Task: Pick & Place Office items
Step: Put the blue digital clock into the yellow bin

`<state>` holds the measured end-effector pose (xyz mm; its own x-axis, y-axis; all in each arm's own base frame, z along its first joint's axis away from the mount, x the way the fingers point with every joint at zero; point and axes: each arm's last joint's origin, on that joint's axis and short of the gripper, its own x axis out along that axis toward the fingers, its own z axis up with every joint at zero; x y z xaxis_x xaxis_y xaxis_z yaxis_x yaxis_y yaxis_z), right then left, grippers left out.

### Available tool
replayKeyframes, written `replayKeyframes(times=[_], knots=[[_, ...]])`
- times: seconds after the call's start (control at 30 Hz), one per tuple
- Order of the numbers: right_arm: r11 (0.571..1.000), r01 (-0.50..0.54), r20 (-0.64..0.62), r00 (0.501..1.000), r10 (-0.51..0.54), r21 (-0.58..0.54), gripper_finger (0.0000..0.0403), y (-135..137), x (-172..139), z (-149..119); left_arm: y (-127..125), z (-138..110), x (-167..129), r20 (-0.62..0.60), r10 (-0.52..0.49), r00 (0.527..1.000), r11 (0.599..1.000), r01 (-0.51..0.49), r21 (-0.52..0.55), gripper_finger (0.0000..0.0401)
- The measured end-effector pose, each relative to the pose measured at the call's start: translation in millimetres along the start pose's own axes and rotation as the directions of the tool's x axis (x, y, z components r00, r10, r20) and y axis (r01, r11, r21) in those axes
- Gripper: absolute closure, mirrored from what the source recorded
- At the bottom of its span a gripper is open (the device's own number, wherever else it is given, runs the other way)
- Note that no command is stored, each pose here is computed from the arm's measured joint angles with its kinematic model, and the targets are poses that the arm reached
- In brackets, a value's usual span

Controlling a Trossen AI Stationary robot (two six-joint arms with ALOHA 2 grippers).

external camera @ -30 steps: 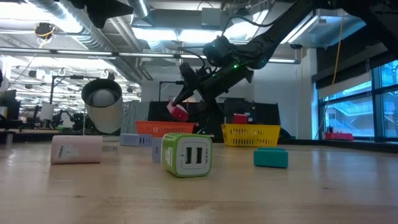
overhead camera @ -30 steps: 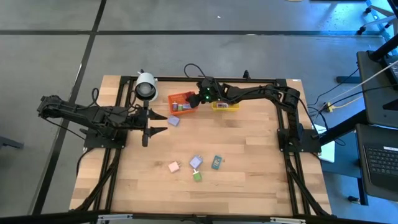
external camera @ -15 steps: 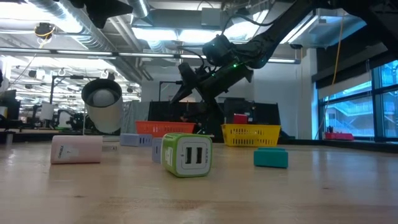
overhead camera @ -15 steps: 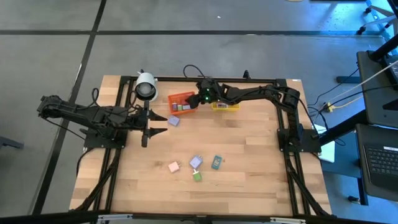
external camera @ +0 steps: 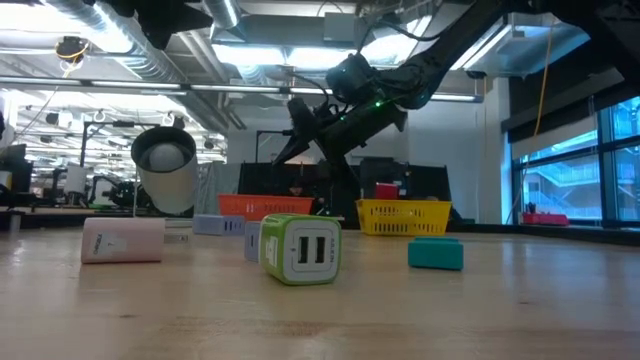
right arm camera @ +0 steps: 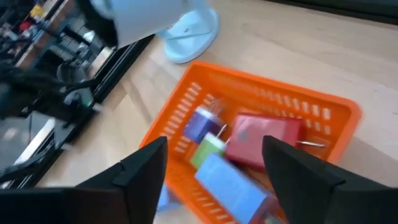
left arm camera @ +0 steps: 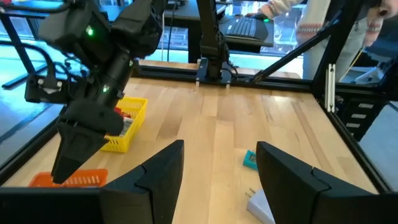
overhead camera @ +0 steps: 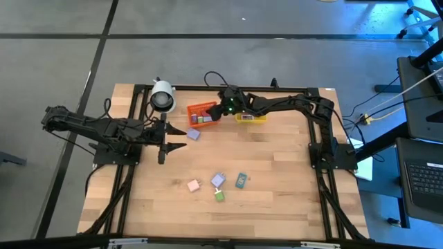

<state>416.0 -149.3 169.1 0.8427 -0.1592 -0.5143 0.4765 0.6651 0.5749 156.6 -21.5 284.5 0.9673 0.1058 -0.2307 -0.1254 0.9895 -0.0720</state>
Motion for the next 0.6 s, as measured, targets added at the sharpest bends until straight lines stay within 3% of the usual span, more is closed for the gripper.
replayKeyframes(times=[0.13,0.33,0.47,0.6], knots=[[0.998,-0.059,-0.026,0.998,0.059,-0.023,0.0188,9,-10,6,0,-2,0,-0.017,0.009,1.0,1.0,-0.009,0.003,0.0205],[0.993,-0.032,-0.042,0.999,0.028,-0.111,0.0254,25,-45,19,1,-2,0,-0.016,0.014,1.0,1.0,-0.013,0.004,0.0205],[0.985,0.002,-0.042,0.999,-0.009,-0.175,0.0264,39,-71,25,1,-3,0,-0.03,0.039,0.999,0.999,-0.038,0.011,0.0205],[0.973,0.024,-0.09,0.995,-0.046,-0.231,0.025,53,-97,21,2,-4,0,-0.034,0.042,0.999,0.999,-0.042,0.013,0.0205]])
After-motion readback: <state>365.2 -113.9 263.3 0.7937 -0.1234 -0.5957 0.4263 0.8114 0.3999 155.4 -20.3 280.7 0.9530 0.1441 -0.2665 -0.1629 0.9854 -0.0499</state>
